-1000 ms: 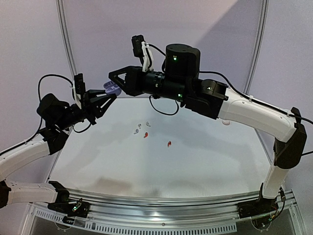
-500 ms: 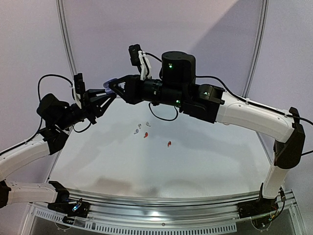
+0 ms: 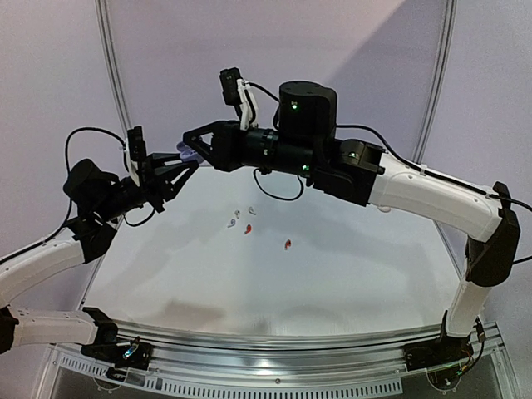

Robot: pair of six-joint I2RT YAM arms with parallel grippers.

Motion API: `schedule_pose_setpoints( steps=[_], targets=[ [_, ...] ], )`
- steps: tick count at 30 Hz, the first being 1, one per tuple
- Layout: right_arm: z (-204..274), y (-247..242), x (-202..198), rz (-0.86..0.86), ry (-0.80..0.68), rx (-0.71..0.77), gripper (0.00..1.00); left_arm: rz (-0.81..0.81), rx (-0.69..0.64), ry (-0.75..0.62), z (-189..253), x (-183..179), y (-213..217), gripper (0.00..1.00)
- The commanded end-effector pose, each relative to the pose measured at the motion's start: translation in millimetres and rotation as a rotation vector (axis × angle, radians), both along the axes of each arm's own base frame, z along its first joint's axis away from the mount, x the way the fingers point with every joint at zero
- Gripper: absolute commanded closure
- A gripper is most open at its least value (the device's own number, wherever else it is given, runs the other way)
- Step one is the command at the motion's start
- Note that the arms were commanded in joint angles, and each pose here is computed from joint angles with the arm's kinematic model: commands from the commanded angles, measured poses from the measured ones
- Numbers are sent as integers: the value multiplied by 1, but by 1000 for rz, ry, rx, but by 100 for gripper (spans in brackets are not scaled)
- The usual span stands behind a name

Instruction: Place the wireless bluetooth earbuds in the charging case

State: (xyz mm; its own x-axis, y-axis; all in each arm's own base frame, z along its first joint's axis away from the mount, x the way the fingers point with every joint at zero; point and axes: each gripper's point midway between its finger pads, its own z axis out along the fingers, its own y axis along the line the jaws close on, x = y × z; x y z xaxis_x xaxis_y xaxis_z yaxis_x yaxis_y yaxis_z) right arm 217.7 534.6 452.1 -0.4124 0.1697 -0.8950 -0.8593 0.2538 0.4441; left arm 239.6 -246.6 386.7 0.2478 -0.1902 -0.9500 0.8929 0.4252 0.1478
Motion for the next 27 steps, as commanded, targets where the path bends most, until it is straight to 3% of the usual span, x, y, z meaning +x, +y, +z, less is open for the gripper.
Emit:
schedule_pose_setpoints(
  steps=[1,27],
  targets=[
    [28,-11,-4,3,-40,46,100,-13,8,2,-3,-6,-2,100],
    [-12,-7,13,-39,-10,-46,100,-37,-4,-18,3,-11,-3,100]
  ],
)
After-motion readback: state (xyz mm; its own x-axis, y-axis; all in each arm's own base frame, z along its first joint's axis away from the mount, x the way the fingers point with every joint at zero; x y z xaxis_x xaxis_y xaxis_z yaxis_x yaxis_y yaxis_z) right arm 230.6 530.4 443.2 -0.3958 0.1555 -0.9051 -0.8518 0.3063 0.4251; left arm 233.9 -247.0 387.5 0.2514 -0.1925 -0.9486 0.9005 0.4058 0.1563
